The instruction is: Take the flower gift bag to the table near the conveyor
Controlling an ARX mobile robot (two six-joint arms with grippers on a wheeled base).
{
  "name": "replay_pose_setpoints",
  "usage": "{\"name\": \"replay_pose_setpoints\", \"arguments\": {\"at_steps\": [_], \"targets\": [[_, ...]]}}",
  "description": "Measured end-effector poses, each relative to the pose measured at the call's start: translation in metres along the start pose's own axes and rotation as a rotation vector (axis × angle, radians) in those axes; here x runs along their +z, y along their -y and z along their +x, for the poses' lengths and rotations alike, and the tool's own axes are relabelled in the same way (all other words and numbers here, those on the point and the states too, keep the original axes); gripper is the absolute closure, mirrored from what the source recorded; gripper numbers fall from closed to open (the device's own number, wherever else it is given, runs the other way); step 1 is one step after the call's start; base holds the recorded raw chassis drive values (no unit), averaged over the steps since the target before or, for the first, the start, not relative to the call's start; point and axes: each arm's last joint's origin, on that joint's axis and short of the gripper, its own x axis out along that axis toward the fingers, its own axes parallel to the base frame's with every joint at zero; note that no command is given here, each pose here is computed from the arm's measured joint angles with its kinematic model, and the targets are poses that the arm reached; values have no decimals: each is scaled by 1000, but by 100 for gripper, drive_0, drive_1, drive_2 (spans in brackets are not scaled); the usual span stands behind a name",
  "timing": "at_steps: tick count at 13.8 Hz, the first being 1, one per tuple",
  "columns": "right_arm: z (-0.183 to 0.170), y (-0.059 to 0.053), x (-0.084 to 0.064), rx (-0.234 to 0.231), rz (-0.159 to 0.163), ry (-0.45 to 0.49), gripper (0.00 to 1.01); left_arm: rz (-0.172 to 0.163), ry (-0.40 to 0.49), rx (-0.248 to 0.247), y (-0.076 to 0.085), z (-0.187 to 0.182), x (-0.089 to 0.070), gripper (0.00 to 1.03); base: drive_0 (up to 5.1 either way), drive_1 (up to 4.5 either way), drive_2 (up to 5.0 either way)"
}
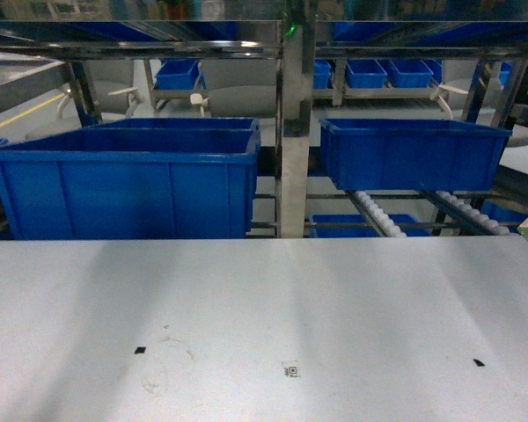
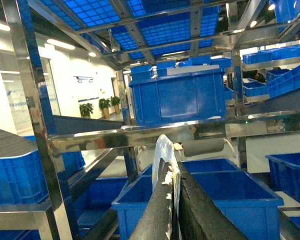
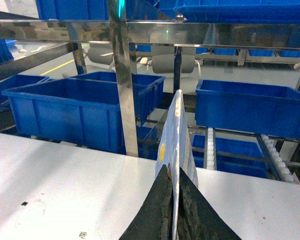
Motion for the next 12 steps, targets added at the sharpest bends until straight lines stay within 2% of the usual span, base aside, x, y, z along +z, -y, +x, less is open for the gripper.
{"name": "replay_pose_setpoints", "arguments": {"at_steps": [2, 3, 7, 9, 12], "targets": [[20, 9, -12, 17, -15, -20, 98, 0, 0, 0, 0, 0, 0, 101, 0, 0, 0], [33, 16, -22, 14, -4, -57, 98, 0, 0, 0, 0, 0, 0, 101, 0, 0, 0], [75, 35, -46, 36, -22, -117, 98, 0, 0, 0, 0, 0, 0, 101, 0, 0, 0], [88, 40, -62, 41, -29, -167, 98, 0, 0, 0, 0, 0, 0, 101, 0, 0, 0], [107, 48, -76, 38, -49, -207, 98, 0, 0, 0, 0, 0, 0, 101, 0, 0, 0]]}}
